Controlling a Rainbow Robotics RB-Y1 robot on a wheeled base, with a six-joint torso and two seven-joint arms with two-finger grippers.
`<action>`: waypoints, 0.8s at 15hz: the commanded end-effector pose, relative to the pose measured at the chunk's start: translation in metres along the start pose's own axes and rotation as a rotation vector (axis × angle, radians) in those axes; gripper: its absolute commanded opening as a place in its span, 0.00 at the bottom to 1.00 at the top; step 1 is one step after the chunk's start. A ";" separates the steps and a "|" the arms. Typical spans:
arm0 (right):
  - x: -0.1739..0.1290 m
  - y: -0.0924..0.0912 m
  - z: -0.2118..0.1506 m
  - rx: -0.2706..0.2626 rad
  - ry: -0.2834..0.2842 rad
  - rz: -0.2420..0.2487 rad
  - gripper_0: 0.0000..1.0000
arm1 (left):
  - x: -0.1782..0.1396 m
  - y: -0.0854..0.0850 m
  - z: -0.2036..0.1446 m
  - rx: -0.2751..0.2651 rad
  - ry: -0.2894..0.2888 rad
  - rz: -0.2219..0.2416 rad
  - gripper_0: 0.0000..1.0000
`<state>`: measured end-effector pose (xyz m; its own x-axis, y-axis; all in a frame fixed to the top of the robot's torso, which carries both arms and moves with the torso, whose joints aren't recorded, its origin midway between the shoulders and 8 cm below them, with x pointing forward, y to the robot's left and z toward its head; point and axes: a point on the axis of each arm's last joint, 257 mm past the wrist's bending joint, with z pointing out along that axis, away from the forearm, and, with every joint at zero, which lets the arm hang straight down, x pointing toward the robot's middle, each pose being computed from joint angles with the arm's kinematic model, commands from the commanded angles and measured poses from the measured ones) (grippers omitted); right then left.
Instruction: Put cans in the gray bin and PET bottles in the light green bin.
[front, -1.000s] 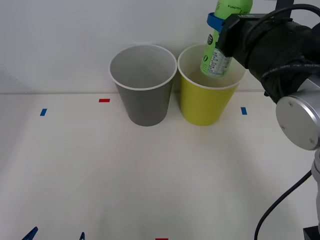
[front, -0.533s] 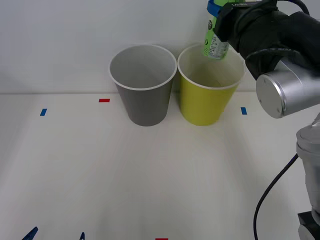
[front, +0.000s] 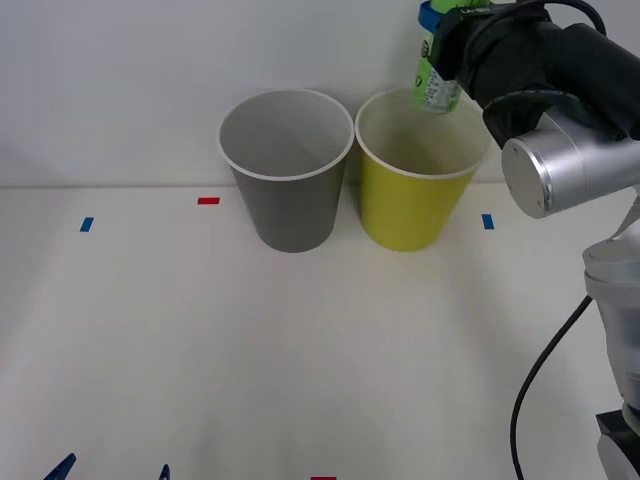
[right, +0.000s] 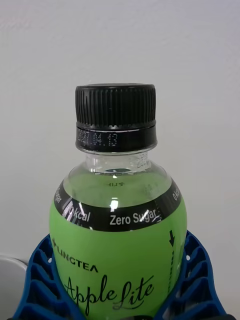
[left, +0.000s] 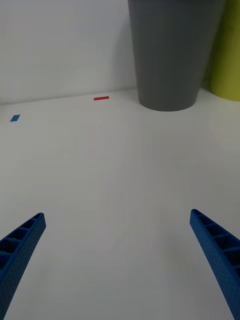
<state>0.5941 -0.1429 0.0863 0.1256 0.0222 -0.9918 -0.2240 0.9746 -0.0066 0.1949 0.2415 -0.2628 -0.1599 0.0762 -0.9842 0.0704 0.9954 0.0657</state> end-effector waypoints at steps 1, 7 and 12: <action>-0.001 -0.003 0.000 0.009 -0.002 -0.007 0.00 | 0.000 0.000 0.000 0.000 0.000 0.000 1.00; 0.000 0.001 0.000 0.003 -0.002 0.003 1.00 | 0.000 0.000 0.000 0.000 0.000 0.000 1.00; -0.020 0.001 -0.020 0.037 0.004 -0.021 1.00 | 0.000 0.000 0.000 0.000 0.000 0.000 1.00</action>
<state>0.5847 -0.1446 0.0969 0.1415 0.0072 -0.9899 -0.1961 0.9804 -0.0209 0.1949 0.2415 -0.2628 -0.1599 0.0762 -0.9842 0.0704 0.9954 0.0657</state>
